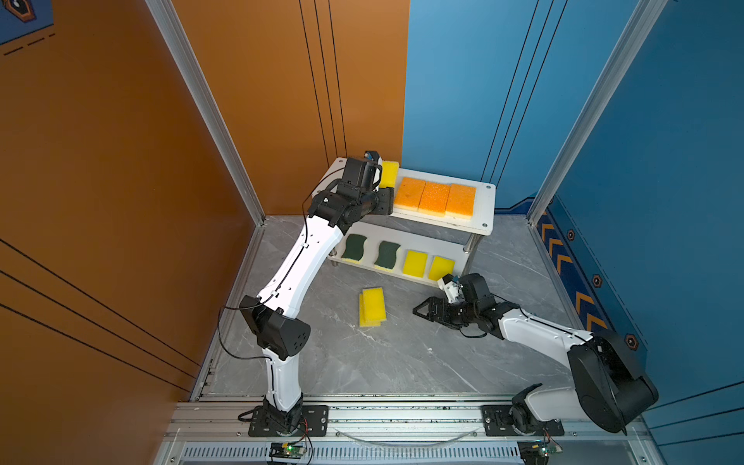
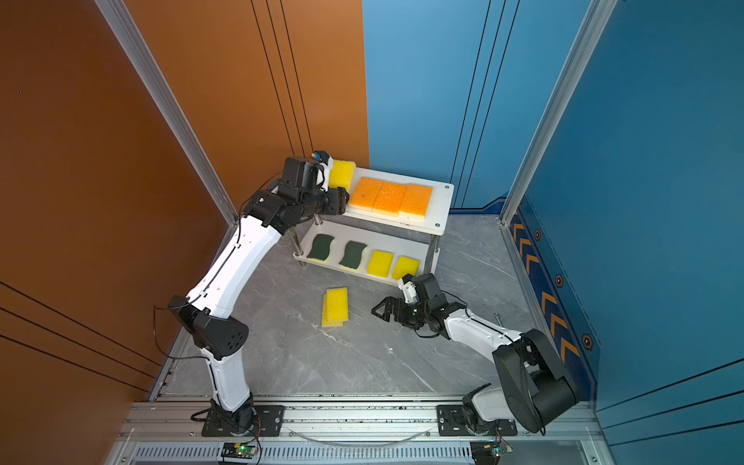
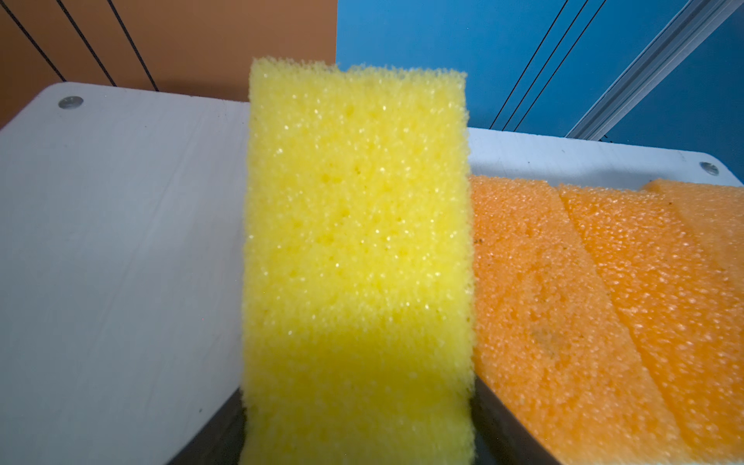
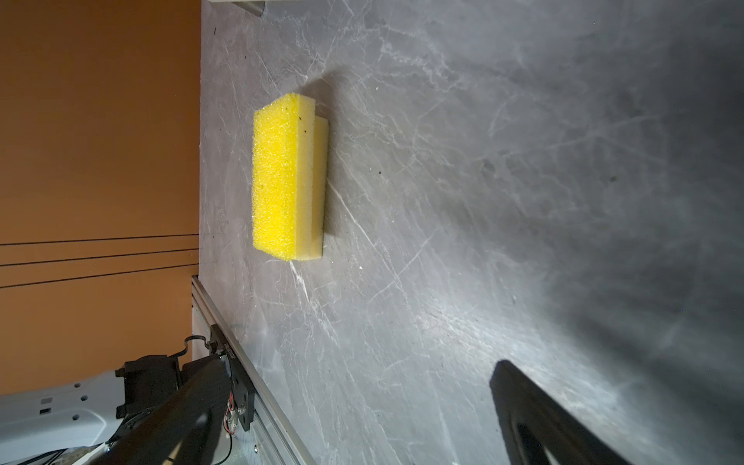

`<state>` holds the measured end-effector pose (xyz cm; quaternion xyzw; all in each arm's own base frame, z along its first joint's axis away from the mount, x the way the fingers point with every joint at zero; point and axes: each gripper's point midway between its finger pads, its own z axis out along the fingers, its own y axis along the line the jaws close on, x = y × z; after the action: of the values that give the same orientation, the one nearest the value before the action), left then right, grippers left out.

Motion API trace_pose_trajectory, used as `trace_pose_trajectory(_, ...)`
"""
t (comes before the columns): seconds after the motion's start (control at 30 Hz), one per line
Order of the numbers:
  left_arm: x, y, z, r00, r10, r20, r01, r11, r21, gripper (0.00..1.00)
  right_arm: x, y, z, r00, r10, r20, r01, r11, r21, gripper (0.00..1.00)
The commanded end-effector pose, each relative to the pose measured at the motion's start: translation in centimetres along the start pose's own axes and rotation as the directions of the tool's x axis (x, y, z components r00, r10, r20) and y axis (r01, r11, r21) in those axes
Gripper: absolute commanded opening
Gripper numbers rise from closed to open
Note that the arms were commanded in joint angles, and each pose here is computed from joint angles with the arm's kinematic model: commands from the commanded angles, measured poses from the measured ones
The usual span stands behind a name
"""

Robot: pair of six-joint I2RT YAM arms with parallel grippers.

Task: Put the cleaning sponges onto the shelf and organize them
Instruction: 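Lower the yellow sponge onto the top shelf beside the orange sponges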

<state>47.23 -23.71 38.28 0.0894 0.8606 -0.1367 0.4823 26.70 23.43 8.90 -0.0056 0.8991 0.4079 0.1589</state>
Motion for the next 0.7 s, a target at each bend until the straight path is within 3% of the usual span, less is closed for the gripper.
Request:
trace_pose_trajectory(0.0,-0.05,-0.24,-0.63,1.0,0.009,0.001,-0.009,1.0,0.001,0.7,-0.01,-0.21,-0.05,1.0,0.003,0.012,-0.003,1.0,0.003,1.0)
trace_pose_trajectory(0.67,0.03,-0.21,-0.55,1.0,0.018,-0.001,-0.018,1.0,-0.001,0.74,0.1,-0.43,0.12,1.0,0.006,0.009,-0.006,1.0,0.005,1.0)
